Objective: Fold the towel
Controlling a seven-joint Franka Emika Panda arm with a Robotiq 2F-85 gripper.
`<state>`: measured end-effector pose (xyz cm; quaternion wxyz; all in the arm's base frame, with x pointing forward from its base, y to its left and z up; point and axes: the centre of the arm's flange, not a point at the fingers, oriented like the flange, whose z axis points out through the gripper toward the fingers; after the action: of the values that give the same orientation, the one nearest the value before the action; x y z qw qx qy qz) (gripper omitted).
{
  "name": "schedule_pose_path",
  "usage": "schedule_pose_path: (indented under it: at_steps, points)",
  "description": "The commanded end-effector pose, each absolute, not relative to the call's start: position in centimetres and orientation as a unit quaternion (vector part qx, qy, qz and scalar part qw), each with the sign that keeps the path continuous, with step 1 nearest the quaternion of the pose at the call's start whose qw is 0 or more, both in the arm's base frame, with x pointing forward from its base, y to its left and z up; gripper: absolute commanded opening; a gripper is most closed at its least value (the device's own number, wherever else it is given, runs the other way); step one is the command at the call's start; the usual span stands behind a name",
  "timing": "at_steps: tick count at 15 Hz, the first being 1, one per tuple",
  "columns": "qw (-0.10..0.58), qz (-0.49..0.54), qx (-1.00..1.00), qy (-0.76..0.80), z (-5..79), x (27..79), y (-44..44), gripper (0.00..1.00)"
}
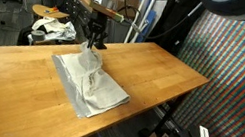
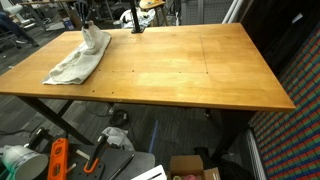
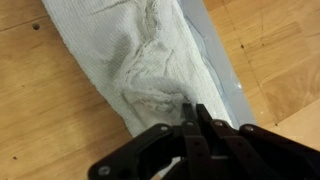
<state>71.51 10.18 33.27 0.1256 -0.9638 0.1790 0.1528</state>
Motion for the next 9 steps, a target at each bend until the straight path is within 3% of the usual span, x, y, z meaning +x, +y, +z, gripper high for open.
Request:
schedule_pose_path:
  at_steps: [1,9]
  points:
    - [0.105,0.162,-0.965,0.176,34.6,70.6,12.1,0.09]
    - [0.081,0.183,-0.953,0.229,34.1,70.2,15.9,0.09]
